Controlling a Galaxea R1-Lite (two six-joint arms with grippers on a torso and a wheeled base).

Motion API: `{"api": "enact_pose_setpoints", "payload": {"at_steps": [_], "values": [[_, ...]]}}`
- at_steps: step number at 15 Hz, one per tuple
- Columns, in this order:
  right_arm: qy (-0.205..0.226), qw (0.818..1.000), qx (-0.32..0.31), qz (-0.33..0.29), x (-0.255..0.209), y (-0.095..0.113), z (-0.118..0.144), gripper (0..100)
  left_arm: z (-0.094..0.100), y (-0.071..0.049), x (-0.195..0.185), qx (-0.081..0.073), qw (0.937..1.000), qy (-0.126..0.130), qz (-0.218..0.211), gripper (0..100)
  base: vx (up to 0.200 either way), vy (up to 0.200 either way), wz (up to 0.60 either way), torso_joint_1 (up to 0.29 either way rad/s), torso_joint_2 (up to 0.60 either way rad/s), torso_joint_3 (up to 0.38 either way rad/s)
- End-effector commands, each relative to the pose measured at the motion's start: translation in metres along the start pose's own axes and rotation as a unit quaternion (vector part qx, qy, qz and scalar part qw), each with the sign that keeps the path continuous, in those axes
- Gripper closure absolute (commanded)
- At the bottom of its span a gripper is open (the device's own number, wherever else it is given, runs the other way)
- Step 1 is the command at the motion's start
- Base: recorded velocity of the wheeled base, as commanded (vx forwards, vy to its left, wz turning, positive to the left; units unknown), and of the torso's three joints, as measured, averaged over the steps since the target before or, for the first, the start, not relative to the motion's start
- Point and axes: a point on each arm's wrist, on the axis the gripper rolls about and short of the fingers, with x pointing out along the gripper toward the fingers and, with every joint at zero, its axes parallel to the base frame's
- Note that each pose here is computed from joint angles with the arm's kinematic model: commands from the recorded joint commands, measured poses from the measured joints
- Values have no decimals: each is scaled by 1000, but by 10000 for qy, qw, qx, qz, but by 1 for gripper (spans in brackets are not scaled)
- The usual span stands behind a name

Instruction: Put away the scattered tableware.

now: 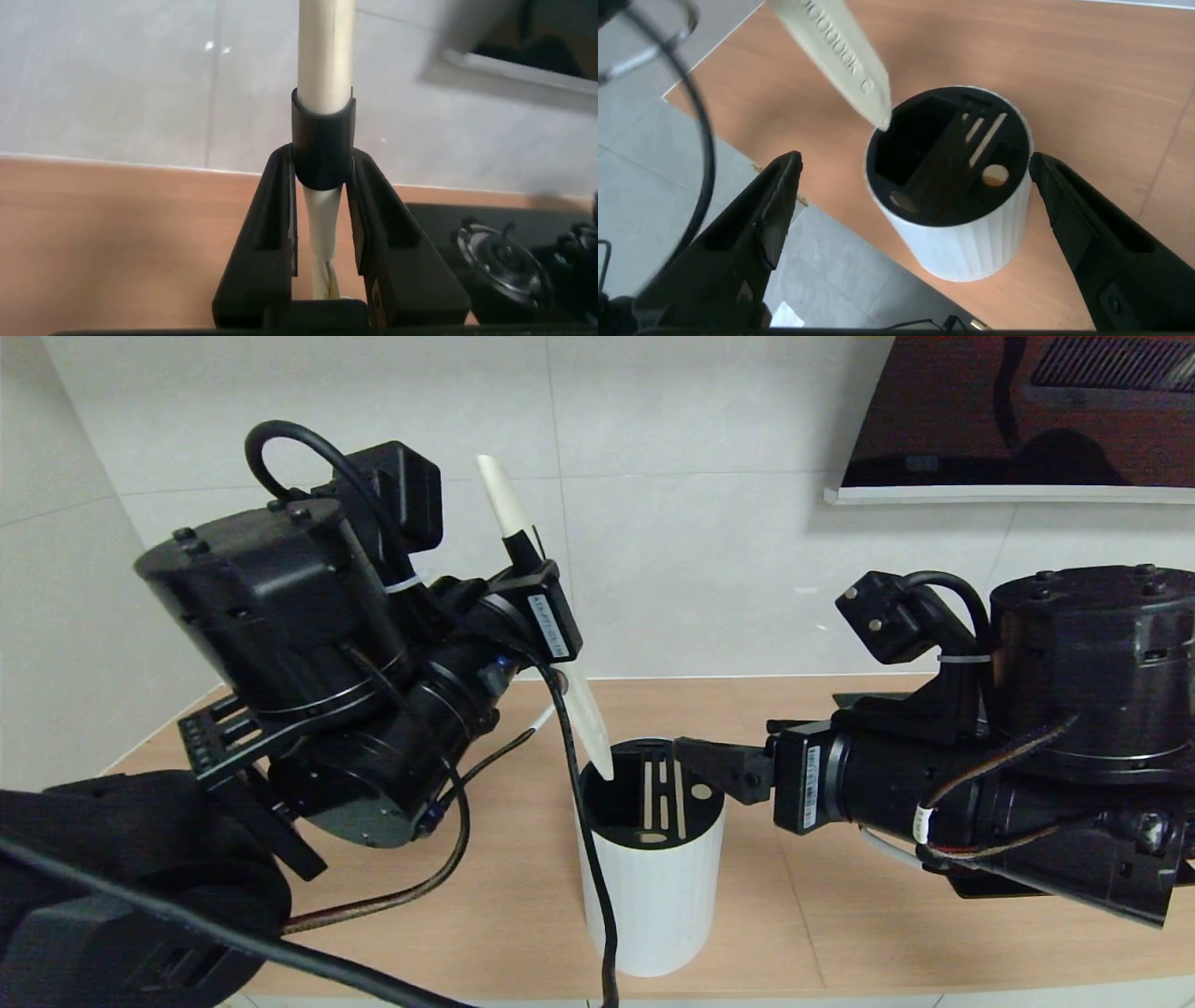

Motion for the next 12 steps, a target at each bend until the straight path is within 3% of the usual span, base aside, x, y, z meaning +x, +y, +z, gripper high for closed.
{"api": "enact_pose_setpoints", "payload": {"at_steps": [1, 3, 6, 12], "values": [[3, 10000, 1, -3, 1, 0, 0, 0, -15, -4, -2, 180, 9998, 76, -91, 100, 0, 0, 0, 0, 0, 0], [32, 10000, -4, -12, 3, 0, -2, 0, -27, -7, -3, 361, 9992, 74, -153, 100, 0, 0, 0, 0, 0, 0], [32, 10000, -4, -12, 3, 0, -2, 0, -36, -14, -4, 382, 9989, 122, -239, 100, 0, 0, 0, 0, 0, 0], [24, 10000, 4, -41, 3, -2, -1, 0, -40, -15, -5, 400, 9987, 172, -263, 100, 0, 0, 0, 0, 0, 0]]}}
